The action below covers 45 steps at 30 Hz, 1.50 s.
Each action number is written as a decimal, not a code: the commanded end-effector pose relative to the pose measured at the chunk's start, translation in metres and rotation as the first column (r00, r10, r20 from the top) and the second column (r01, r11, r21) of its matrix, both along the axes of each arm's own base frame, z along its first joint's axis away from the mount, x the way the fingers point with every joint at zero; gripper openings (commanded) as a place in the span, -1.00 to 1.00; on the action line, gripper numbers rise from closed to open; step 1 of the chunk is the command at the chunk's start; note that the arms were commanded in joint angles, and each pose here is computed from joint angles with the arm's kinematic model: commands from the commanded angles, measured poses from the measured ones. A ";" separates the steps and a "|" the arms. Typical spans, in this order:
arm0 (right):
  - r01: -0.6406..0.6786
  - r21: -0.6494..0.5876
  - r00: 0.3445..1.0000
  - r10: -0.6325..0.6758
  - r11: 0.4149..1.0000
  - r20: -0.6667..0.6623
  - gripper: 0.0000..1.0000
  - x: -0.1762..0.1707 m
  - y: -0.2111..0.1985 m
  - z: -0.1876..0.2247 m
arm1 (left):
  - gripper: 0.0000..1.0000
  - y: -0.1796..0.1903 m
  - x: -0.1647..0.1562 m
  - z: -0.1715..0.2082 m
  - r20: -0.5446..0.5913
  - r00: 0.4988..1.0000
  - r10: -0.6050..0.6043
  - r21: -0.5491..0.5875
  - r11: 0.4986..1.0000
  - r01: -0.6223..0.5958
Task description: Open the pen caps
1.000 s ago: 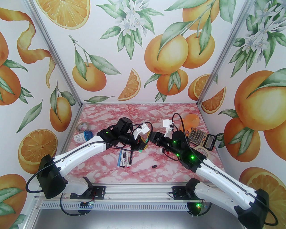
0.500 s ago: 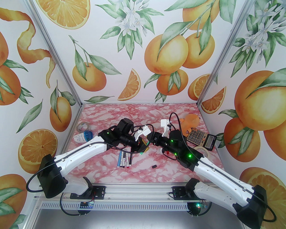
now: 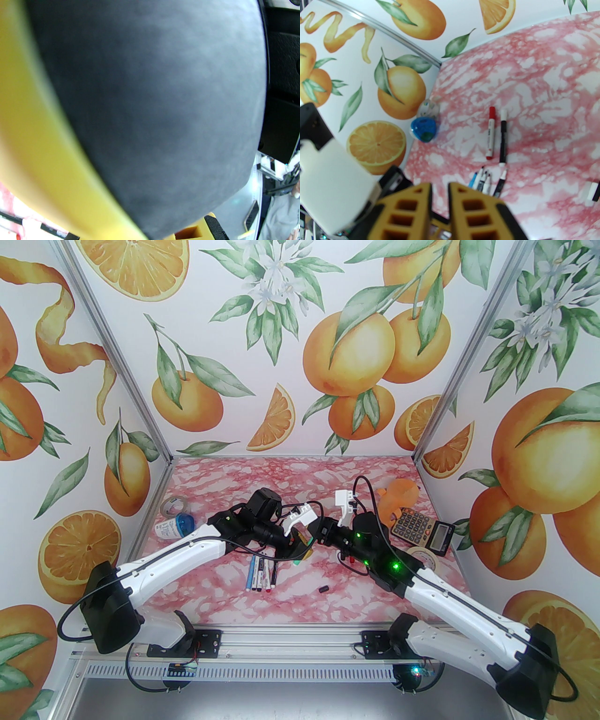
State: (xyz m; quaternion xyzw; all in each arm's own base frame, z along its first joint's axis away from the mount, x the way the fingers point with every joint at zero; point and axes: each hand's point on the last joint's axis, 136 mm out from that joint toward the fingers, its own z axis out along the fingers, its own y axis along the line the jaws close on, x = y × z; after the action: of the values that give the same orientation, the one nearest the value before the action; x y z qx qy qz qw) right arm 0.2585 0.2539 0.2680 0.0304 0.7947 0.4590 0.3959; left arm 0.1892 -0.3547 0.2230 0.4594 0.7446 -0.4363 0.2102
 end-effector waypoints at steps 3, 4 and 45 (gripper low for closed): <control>0.147 0.044 0.987 -0.149 0.988 0.055 -0.89 0.011 -0.023 0.031 | -0.80 0.002 0.006 -0.002 0.063 0.998 0.009 0.039 0.999 -0.011; 0.180 0.042 0.982 -0.182 0.983 0.055 -0.89 0.013 -0.029 0.034 | -0.81 0.003 0.007 -0.004 0.076 0.997 0.017 0.051 0.998 -0.020; -0.026 -0.613 0.931 -0.204 0.789 -0.302 -0.80 -0.055 -0.094 -0.172 | -0.84 0.035 0.036 0.034 0.260 0.943 0.207 -0.024 0.978 -0.208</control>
State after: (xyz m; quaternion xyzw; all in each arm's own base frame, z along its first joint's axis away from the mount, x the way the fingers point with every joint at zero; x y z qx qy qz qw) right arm 0.2140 0.1698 0.1166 0.0222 0.9427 0.1789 0.2808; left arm 0.2234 -0.3207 0.2499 0.4394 0.7600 -0.3429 0.3343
